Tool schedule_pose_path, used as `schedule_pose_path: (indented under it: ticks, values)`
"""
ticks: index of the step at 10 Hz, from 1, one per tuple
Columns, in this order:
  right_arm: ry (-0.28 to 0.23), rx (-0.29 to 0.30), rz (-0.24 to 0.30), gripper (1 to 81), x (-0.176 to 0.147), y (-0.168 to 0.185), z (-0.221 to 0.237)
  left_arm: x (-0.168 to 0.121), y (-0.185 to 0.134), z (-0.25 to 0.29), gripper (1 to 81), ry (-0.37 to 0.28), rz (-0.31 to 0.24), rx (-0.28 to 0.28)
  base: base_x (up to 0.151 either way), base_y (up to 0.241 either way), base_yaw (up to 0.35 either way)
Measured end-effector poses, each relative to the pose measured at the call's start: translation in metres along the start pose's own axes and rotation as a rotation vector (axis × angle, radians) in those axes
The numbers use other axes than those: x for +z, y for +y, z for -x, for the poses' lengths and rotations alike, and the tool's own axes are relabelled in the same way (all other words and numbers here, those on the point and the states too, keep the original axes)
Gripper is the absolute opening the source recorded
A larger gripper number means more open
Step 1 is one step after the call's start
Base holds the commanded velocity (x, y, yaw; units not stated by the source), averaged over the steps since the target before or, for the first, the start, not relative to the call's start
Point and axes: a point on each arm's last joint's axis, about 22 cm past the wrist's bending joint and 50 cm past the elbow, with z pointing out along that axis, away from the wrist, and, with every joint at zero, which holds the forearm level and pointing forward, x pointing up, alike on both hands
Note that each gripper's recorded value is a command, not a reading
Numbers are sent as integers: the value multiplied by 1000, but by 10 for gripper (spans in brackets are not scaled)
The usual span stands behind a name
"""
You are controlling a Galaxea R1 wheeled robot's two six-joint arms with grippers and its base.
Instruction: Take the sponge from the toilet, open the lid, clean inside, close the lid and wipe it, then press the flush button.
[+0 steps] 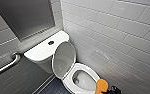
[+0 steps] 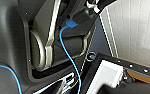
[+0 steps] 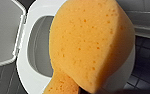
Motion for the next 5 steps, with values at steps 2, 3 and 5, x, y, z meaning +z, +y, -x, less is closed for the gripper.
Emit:
schedule_pose_path:
  ticks: [2, 3, 5]
  values:
    - [-8, 38, -6, 10, -15, 8, 29, 0, 0, 0, 811, 0, 0, 4, 0, 0, 0]
    - [-32, 59, 0, 10, -29, 14, 49, 0, 0, 0, 811, 0, 0, 5, 0, 0, 0]
    - [-62, 85, 12, 10, -65, 24, 70, 0, 0, 0, 811, 0, 0, 9, 0, 0, 0]
